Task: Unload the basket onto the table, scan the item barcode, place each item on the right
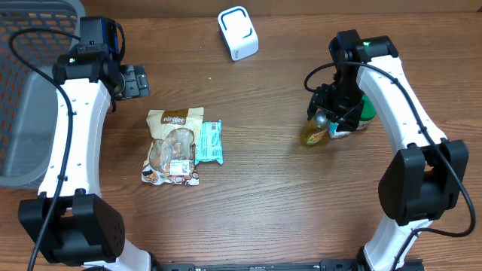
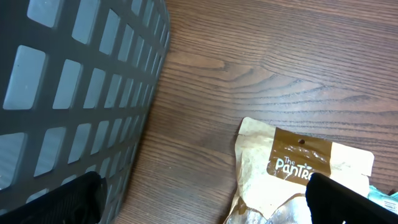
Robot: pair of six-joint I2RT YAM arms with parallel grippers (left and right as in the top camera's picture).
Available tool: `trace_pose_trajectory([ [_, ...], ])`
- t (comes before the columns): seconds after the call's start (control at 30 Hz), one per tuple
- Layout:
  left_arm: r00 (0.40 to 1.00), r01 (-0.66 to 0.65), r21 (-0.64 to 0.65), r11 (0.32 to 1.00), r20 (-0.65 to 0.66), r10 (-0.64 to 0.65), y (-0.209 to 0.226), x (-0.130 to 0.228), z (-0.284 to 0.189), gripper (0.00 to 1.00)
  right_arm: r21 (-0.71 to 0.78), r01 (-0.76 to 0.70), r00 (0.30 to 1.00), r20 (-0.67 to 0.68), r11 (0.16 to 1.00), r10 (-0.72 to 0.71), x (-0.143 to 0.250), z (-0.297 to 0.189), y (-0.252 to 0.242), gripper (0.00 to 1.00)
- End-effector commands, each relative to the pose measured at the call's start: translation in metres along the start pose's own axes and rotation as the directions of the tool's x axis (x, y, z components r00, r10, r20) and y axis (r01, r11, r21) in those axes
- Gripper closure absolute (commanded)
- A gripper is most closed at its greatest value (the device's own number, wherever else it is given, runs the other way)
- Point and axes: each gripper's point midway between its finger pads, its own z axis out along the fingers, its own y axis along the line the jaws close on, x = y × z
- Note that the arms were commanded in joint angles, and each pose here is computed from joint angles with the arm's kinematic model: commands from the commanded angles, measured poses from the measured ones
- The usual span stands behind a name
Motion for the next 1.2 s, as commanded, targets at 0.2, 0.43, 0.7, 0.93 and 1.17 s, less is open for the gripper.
trace_pose_trajectory([
  [0.2, 0.999, 0.001, 0.002, 1.000, 0.032, -0.001, 0.005, -0.008, -0.009, 0.01, 0.006, 0.003, 0.999, 0.040, 1.000, -0.004, 0.008, 0.002, 0.012, 0.43],
  [0.43, 0.999, 0.001, 0.002, 1.000, 0.032, -0.001, 0.005, -0.008, -0.009, 0.01, 0.072, 0.005, 0.998, 0.066, 0.997, -0.010, 0.005, 0.001, 0.001, 0.59],
  [0.7, 0.999, 0.001, 0.002, 1.000, 0.032, -0.001, 0.005, -0.008, -0.009, 0.00, 0.159, 0.142, 0.986, 0.068, 0.977, -0.154, 0.002, 0.000, -0.013, 0.60],
  [0.93, 0.999, 0.001, 0.002, 1.000, 0.032, -0.001, 0.005, -0.008, -0.009, 0.00, 0.078, 0.279, 0.960, 0.001, 0.957, -0.280, 0.014, 0.002, -0.002, 0.59],
  [1.17, 0.999, 0.001, 0.002, 1.000, 0.032, -0.001, 0.005, -0.008, -0.009, 0.00, 0.051, 0.346, 0.938, -0.046, 0.937, -0.344, 0.023, 0.001, -0.003, 0.59],
])
